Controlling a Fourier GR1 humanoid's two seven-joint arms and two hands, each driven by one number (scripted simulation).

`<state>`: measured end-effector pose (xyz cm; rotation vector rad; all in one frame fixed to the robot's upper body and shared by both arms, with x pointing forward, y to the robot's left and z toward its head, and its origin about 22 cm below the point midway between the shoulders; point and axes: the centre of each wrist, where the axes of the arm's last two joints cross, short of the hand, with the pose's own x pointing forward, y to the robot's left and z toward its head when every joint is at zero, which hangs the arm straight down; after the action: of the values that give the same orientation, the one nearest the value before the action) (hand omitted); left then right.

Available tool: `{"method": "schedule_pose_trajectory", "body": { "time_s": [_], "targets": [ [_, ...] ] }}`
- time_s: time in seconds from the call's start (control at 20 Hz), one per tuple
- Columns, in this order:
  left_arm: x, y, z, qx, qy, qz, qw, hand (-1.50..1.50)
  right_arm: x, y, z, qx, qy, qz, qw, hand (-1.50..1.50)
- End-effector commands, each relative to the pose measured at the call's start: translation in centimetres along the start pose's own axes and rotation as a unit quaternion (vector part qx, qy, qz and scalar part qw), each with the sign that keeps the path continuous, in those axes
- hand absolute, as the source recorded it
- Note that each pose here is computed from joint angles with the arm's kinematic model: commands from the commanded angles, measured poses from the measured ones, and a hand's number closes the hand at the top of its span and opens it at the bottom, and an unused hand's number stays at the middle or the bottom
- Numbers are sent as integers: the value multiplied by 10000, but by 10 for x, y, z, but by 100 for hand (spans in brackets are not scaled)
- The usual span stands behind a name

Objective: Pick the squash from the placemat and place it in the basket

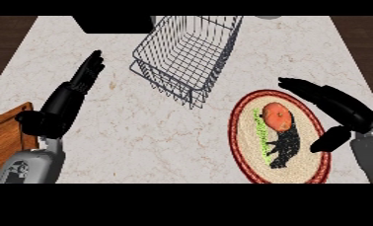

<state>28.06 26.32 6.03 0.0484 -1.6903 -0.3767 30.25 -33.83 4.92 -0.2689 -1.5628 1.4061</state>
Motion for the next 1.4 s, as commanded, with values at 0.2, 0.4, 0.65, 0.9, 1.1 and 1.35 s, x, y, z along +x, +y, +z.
{"method": "schedule_pose_trajectory", "body": {
  "time_s": [0.2,0.4,0.65,0.9,1.1,1.35],
  "targets": [
    [1,-14,8,-55,6,37,10000,0,-15,-1,-5,117,254,250,9993,-150],
    [-7,-7,-3,-34,88,-9,10000,0,12,23,-26,206,191,381,9989,-150],
    [-2,-4,3,-56,11,-41,10000,0,-9,43,-20,206,365,430,9982,-150],
    [8,12,0,-61,57,-12,10000,0,-9,34,-39,322,537,554,9965,-150],
    [-2,9,16,-68,35,31,10000,0,-15,59,-36,344,616,572,9959,-150],
    [-1,7,-12,-56,-41,29,10000,0,-19,59,-33,660,680,469,9944,-150]
  ]
}}
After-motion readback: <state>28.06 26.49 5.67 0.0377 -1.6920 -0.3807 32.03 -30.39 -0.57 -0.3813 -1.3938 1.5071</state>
